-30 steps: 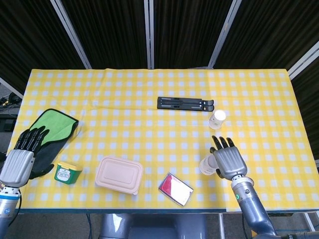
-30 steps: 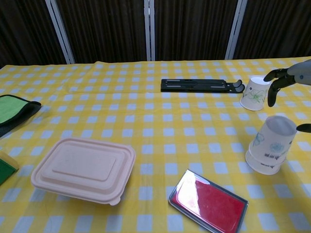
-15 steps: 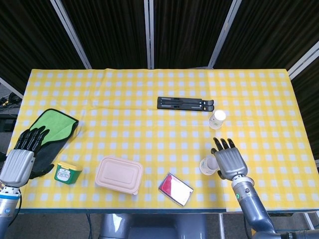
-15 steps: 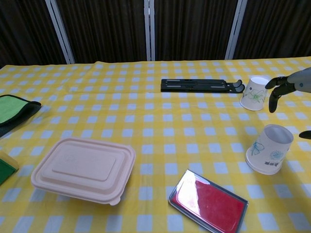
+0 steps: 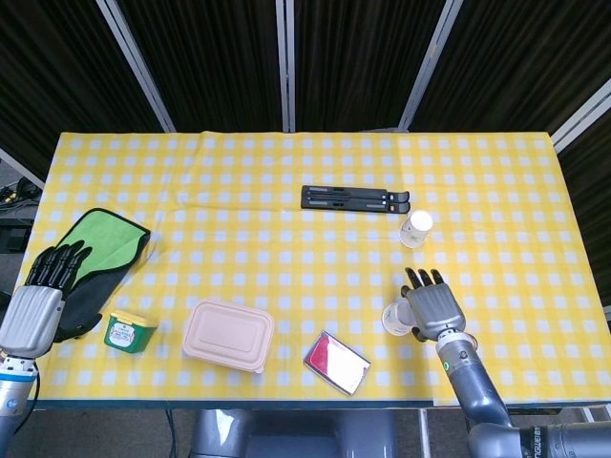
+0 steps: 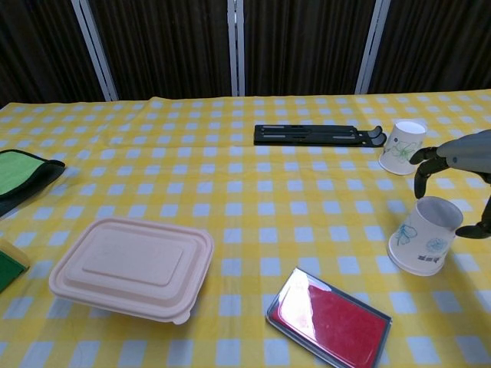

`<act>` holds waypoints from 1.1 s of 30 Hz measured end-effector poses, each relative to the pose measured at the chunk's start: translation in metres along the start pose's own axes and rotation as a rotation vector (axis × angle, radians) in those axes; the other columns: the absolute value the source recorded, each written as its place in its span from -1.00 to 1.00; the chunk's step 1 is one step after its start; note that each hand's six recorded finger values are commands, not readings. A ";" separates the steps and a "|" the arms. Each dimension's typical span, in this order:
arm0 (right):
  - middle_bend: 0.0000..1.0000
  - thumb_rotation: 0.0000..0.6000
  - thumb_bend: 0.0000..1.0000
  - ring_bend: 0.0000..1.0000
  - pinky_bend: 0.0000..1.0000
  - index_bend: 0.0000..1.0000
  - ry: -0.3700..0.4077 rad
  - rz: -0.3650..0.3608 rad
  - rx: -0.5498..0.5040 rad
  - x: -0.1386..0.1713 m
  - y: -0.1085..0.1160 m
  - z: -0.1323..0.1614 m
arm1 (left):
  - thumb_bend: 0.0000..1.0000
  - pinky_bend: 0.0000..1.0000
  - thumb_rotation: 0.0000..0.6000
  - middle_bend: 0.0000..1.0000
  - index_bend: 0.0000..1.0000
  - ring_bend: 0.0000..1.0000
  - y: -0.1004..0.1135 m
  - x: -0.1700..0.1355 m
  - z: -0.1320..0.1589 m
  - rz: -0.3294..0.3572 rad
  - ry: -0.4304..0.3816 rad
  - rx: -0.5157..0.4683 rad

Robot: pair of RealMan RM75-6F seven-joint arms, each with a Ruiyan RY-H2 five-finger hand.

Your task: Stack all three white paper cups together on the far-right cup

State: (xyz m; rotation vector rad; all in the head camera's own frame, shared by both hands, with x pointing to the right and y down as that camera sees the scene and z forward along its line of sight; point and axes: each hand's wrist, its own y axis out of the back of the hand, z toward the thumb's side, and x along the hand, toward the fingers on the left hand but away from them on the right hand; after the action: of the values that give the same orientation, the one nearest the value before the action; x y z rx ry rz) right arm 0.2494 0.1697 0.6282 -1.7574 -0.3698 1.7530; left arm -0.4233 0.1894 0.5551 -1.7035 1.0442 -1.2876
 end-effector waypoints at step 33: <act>-0.85 1.00 -0.61 -1.00 -0.75 0.06 0.021 -0.163 -0.044 -0.002 0.041 0.008 | -0.64 -1.00 1.00 -1.00 -1.00 -1.00 0.000 0.000 -0.002 -0.006 0.005 0.000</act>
State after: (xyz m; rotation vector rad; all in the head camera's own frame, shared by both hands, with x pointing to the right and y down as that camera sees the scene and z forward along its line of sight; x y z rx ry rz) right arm 0.2321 0.1382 0.6058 -1.7231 -0.5304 1.6223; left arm -0.4253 0.1891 0.5561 -1.7049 1.0427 -1.2962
